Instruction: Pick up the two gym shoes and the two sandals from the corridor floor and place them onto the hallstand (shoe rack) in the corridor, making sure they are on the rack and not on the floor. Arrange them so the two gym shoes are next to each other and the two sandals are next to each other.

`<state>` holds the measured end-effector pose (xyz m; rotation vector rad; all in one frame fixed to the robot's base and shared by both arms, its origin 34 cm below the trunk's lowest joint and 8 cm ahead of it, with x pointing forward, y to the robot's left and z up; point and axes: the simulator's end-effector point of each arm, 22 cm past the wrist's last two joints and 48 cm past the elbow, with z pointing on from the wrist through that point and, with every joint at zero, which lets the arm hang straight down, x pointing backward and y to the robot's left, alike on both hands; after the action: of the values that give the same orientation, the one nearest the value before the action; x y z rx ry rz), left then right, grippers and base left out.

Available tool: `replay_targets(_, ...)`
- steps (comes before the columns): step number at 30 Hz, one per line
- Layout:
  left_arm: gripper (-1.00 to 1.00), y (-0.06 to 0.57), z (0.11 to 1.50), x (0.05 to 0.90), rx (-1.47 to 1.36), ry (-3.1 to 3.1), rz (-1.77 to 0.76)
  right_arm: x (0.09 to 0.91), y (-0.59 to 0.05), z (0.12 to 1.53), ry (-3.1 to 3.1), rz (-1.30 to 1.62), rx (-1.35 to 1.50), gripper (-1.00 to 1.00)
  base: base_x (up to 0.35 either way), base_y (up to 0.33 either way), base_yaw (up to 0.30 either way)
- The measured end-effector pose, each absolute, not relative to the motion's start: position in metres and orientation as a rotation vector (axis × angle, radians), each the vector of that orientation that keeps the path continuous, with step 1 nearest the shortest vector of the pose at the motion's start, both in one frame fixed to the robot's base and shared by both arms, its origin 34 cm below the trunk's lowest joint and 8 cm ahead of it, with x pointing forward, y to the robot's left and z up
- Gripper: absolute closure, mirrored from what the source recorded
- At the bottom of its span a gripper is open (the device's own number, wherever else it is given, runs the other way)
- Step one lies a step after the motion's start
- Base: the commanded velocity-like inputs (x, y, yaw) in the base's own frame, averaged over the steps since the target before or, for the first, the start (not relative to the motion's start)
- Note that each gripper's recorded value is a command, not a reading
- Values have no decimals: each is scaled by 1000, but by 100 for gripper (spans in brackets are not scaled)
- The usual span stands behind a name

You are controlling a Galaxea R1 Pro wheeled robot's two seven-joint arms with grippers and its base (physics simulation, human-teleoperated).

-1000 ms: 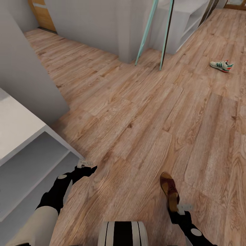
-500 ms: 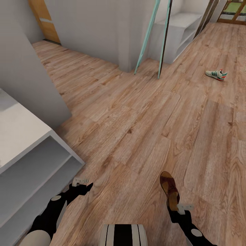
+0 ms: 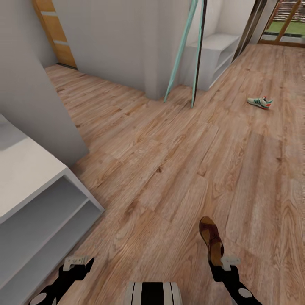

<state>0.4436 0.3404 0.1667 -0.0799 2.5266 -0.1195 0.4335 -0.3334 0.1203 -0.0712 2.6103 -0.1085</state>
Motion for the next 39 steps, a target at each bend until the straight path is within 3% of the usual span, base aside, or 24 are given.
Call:
replay_targets(12,-100,329,166,388,-103,2501,-135,426,-365,141,2556,-157,-51,100,0,0,-174)
replay_targets(39,-100,336,230,393,-119,2467,-67,418,-360,209,2500,-147,-12,100,0,0,-184)
